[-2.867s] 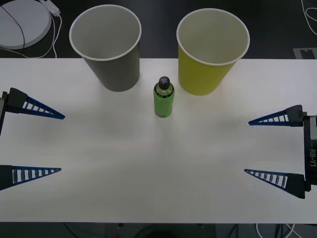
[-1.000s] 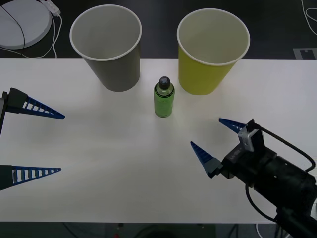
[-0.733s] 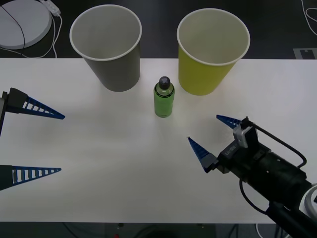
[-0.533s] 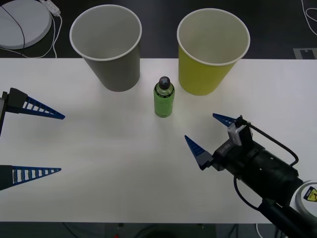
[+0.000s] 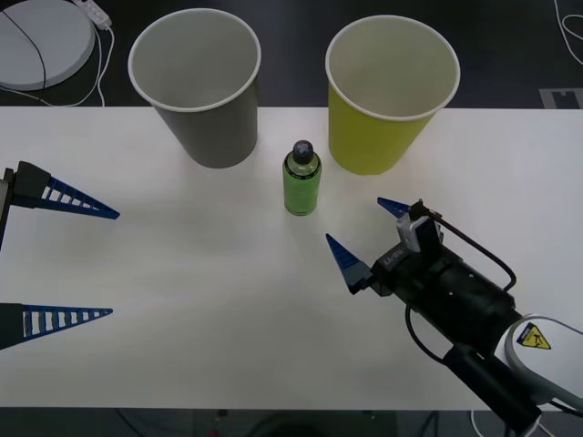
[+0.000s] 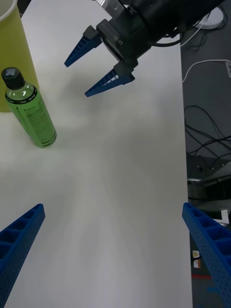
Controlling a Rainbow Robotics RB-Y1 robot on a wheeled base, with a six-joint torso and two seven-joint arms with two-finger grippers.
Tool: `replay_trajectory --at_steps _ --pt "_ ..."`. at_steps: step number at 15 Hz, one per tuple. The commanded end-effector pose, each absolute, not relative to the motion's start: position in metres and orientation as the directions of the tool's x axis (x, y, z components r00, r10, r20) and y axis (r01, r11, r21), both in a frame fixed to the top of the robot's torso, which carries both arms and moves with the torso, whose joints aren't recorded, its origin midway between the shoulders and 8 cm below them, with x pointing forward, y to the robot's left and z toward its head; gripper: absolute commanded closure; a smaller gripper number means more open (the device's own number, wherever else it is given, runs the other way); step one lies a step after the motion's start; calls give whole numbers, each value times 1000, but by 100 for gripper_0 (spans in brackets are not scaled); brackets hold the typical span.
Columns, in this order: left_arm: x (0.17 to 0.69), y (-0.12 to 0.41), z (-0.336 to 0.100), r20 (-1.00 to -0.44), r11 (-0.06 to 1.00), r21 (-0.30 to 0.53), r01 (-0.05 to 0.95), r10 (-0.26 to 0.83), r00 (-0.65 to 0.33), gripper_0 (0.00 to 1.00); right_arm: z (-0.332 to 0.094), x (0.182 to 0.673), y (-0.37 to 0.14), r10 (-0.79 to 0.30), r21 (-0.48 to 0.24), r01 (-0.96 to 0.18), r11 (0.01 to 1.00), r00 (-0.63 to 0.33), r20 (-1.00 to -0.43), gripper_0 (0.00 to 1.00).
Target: Put the can into the green bin and the plastic bottle into the gray bin
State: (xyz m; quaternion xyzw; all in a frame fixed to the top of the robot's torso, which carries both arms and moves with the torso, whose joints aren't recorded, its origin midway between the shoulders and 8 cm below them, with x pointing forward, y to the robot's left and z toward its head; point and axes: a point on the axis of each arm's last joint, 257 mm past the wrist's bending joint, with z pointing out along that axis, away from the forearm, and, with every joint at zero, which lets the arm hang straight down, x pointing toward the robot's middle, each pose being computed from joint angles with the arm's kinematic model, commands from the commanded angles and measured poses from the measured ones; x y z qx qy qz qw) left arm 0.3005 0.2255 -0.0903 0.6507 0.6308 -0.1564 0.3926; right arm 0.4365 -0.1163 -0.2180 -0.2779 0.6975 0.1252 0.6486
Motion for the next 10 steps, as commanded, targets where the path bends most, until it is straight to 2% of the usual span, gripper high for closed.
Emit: replay_trajectory --at_steps 1,10 --pt "300 225 -90 -699 104 314 944 698 155 0 -219 442 -108 -213 -176 -550 816 -3 -977 0" --pt "300 225 -90 -699 104 314 944 698 155 0 -209 473 -88 -191 -178 -535 826 32 -981 0"
